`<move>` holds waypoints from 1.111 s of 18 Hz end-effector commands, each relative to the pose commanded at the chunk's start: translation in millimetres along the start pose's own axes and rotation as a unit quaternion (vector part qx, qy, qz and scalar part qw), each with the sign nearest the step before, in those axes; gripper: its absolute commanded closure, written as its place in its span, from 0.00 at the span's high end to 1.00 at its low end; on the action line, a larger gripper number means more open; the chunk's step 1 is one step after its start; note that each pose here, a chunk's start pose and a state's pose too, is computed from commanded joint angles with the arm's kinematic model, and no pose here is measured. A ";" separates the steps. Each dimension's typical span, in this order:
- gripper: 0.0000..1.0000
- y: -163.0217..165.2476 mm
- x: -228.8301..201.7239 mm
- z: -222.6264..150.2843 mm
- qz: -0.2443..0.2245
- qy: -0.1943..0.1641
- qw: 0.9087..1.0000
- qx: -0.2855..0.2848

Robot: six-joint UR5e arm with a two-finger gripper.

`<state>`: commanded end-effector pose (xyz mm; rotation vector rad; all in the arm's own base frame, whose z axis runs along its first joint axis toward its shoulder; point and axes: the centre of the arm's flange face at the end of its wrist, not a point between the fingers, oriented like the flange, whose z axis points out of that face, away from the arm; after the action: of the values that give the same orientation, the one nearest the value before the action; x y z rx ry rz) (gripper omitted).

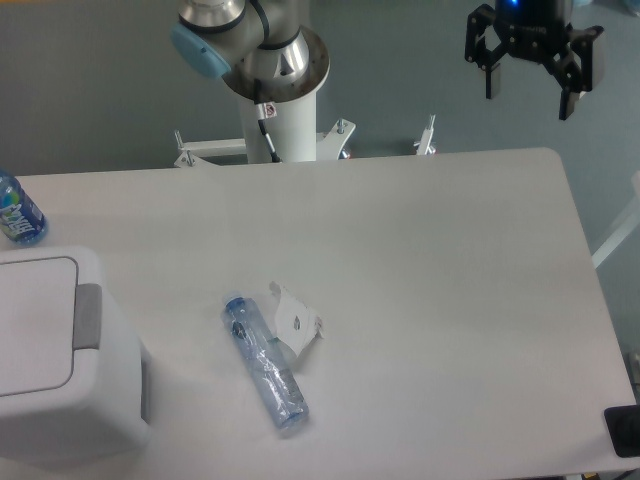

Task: Open the trash can
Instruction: 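Lower the open gripper from its raised start pose above the table, then move the open gripper across the table toward the white trash bin lid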

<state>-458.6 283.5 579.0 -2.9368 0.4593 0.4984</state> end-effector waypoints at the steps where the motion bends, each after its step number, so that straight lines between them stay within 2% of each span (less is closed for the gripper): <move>1: 1.00 0.0 0.0 0.0 0.000 0.000 1.000 0.000; 6: 1.00 -5.5 -0.9 3.1 -0.003 0.002 1.000 0.003; 8: 1.00 -14.2 -3.1 6.2 -0.042 -0.005 0.999 0.006; 11: 1.00 -53.0 -3.9 13.6 -0.106 -0.030 0.994 0.023; 15: 1.00 -92.3 -2.8 30.2 -0.214 -0.036 0.975 0.044; 17: 1.00 -116.0 -2.1 33.0 -0.257 -0.048 0.963 0.063; 18: 1.00 -132.0 2.3 34.9 -0.288 -0.048 0.954 0.073; 20: 1.00 -157.3 11.0 39.0 -0.310 -0.037 0.947 0.081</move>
<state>-410.6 436.0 550.3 -2.6797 -0.4105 0.4492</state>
